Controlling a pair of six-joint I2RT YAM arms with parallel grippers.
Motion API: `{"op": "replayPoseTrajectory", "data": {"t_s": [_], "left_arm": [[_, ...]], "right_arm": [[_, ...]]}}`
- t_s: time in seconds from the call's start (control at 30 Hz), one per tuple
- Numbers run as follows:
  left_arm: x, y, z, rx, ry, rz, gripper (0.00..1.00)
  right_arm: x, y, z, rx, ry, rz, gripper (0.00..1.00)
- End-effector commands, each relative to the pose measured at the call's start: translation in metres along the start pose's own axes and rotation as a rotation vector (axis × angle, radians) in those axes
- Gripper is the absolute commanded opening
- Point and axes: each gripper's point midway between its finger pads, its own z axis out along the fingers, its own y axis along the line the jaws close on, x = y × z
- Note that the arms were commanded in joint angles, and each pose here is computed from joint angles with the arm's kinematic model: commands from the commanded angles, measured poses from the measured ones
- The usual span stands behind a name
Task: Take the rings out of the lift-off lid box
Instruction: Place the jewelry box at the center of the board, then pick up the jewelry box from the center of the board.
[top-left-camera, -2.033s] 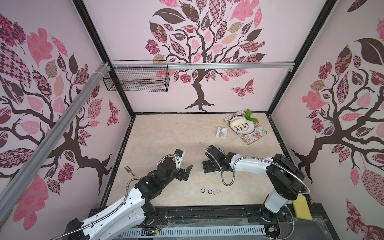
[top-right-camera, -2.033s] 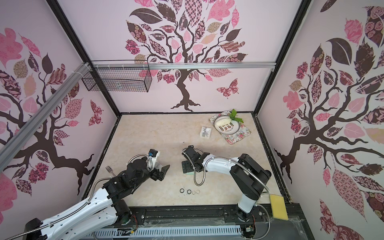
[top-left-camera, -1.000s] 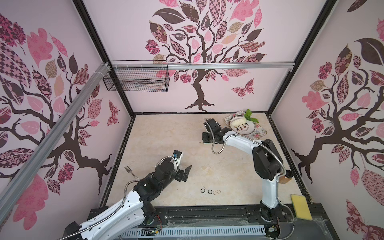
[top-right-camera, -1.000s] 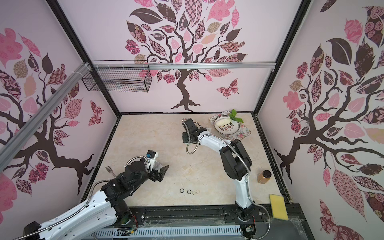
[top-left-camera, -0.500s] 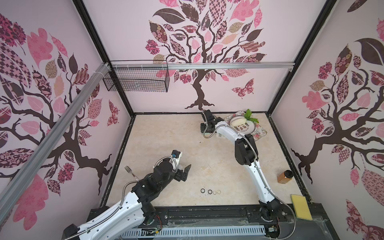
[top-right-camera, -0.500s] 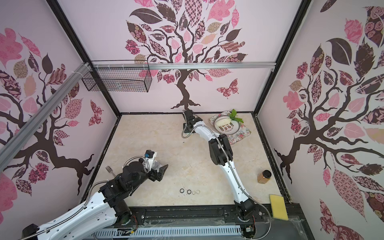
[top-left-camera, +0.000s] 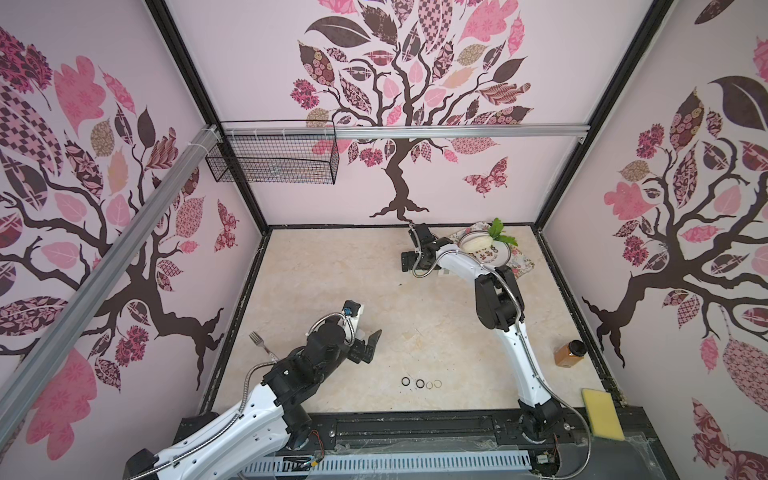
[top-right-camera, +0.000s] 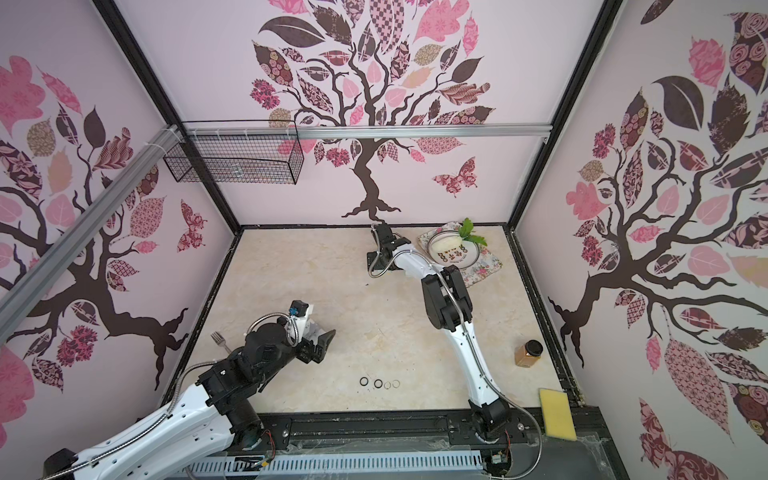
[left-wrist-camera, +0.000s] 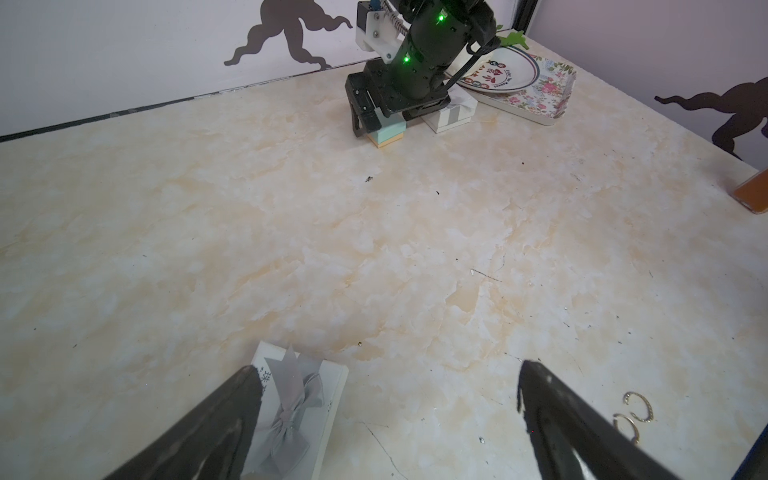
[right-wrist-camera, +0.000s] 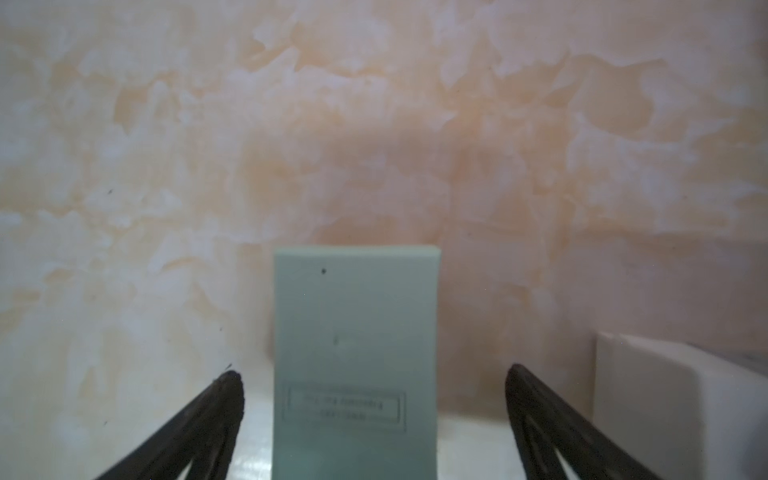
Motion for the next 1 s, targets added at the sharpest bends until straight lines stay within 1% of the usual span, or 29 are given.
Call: {"op": "replayPoseTrajectory", "data": {"t_s": [0.0,0.07,0.1,0.17,0.2,0.23,0.33,0.37,0.43,0.53,0.63,0.7,0.8,0.9,0.97], "left_arm": [[-0.031,0.006,-0.017,-0.033,-0.037,-0.016,0.98],[-0.039,0.013,-0.026,-0.071,-0.024,-0.021,0.98],[-0.042,0.018,-0.031,-0.096,-0.016,-0.023,0.98],[-0.046,0.025,-0.041,-0.130,-0.008,-0.031,0.98],[-0.046,0.029,-0.045,-0.148,-0.003,-0.036,0.98],[-0.045,0.033,-0.050,-0.166,0.001,-0.039,0.98],[-0.043,0.049,-0.065,-0.244,-0.002,-0.034,0.98],[-0.044,0.055,-0.070,-0.270,-0.006,-0.032,0.98],[-0.046,0.063,-0.081,-0.308,-0.002,-0.038,0.98],[-0.055,0.061,-0.095,-0.279,-0.030,-0.026,0.98],[-0.063,0.062,-0.111,-0.264,-0.040,0.001,0.98],[-0.065,0.063,-0.120,-0.264,-0.031,0.012,0.98],[-0.067,0.061,-0.123,-0.244,-0.022,0.030,0.98],[-0.065,0.055,-0.119,-0.213,-0.011,0.044,0.98],[-0.061,0.052,-0.115,-0.199,0.004,0.054,0.98]], "right_arm": [[-0.051,0.025,-0.098,-0.135,-0.152,-0.031,1.00],[-0.048,0.040,-0.128,-0.195,-0.170,-0.079,1.00],[-0.039,0.052,-0.143,-0.237,-0.169,-0.126,1.00],[-0.009,0.079,-0.164,-0.313,-0.156,-0.234,1.00],[0.011,0.094,-0.172,-0.342,-0.146,-0.305,1.00],[0.036,0.110,-0.177,-0.379,-0.125,-0.372,1.00],[0.095,0.147,-0.186,-0.433,-0.099,-0.508,1.00],[0.106,0.156,-0.188,-0.438,-0.099,-0.536,1.00],[0.130,0.175,-0.188,-0.463,-0.086,-0.571,1.00],[0.154,0.200,-0.181,-0.477,-0.078,-0.611,1.00],[0.175,0.221,-0.167,-0.469,-0.054,-0.653,1.00],[0.182,0.233,-0.157,-0.470,-0.046,-0.659,1.00],[0.188,0.245,-0.141,-0.471,-0.034,-0.657,1.00],[0.196,0.254,-0.121,-0.460,-0.006,-0.660,1.00],[0.199,0.262,-0.116,-0.465,0.000,-0.667,1.00]]}}
